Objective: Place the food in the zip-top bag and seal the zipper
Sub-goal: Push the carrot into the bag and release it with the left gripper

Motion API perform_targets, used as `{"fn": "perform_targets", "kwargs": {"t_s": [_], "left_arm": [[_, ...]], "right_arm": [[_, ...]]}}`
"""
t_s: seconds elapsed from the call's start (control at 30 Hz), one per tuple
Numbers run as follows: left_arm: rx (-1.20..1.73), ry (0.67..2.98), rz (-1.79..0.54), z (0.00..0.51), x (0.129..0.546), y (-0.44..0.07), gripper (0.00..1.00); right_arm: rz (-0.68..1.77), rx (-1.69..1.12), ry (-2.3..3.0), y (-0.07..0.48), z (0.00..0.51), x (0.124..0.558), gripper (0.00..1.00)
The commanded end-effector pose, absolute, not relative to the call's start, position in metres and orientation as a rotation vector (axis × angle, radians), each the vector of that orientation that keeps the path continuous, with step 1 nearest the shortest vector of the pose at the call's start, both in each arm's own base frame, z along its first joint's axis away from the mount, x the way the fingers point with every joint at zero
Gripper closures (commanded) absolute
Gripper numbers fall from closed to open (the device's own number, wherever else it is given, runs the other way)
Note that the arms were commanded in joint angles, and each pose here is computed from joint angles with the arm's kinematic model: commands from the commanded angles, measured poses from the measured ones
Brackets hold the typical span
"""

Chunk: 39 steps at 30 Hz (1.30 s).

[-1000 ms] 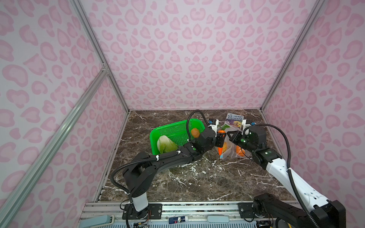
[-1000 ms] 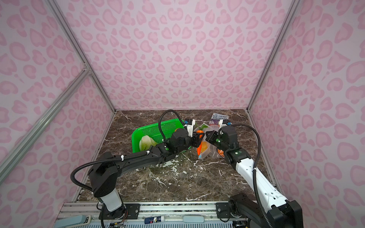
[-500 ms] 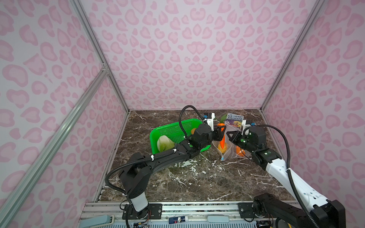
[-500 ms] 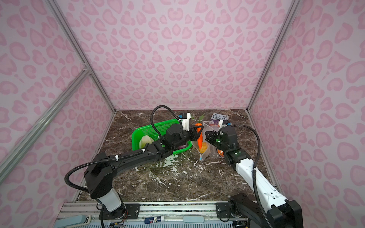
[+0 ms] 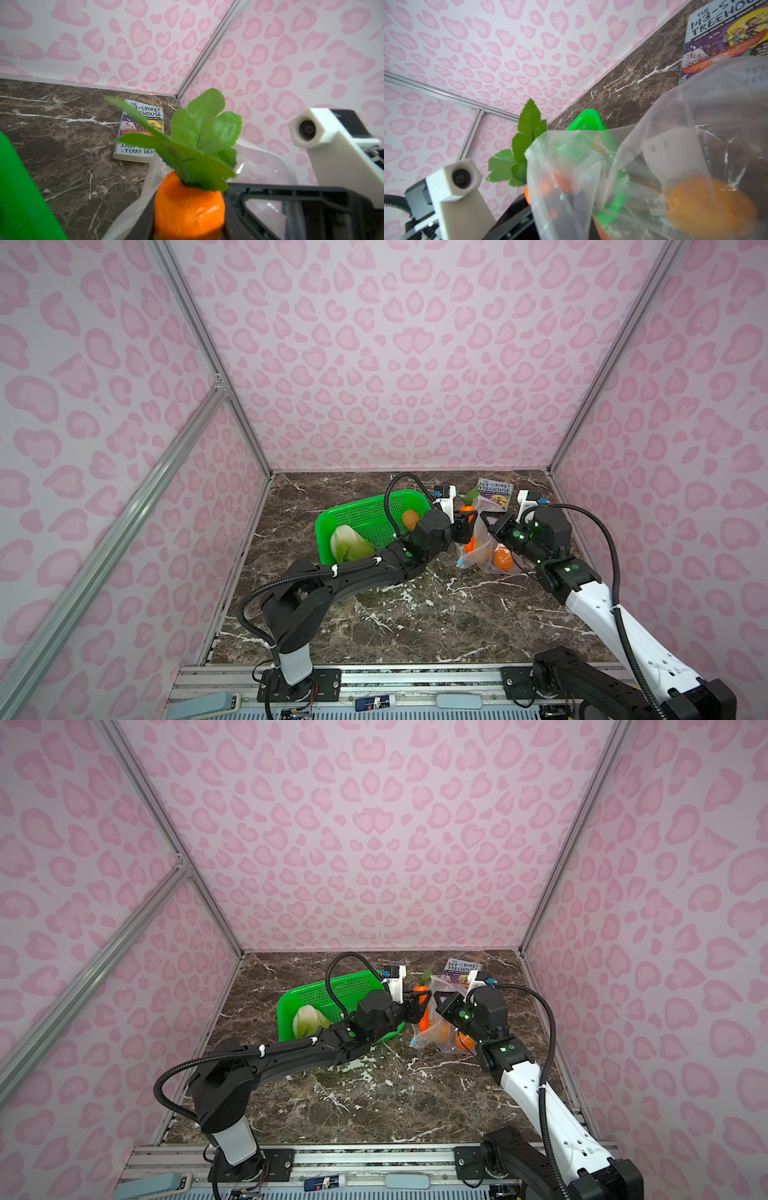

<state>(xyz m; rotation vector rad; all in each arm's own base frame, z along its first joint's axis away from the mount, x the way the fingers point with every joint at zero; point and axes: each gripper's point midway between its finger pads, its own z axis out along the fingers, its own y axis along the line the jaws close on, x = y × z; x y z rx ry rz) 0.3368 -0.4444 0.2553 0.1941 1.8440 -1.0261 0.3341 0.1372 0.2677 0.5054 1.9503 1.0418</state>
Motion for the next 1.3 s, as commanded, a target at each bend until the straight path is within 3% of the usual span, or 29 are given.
{"fn": "perform_targets", "kwargs": {"t_s": [0.0,0.17,0.33,0.5,0.83,1.07,1.27], "left_arm": [[0.24,1.852,-1.02,0.248,0.331,-0.447,0.6],[0.282,1.899,-1.001,0.235,0.327,-0.449,0.56],[0.301,1.952,-0.994,0.23,0.326,-0.451,0.4],[0.281,1.965,-1.061,0.25,0.326,-0.445,0.33],[0.298,2.001,-1.168,0.27,0.327,-0.415,0.31],[0.343,2.125,-1.176,0.231,0.318,-0.405,0.34],[0.369,2.193,-1.201,0.207,0.314,-0.414,0.42]], "right_arm": [[1.021,0.523,1.91,0.131,0.271,0.339,1.0],[1.04,0.529,1.918,0.134,0.262,0.342,1.0],[1.017,0.522,1.929,0.133,0.259,0.342,1.0],[0.982,0.511,1.945,0.131,0.255,0.341,1.0],[0.895,0.43,1.98,0.127,0.255,0.343,1.0],[0.895,0.419,1.98,0.128,0.256,0.345,1.0],[0.897,0.419,1.986,0.129,0.254,0.345,1.0]]}}
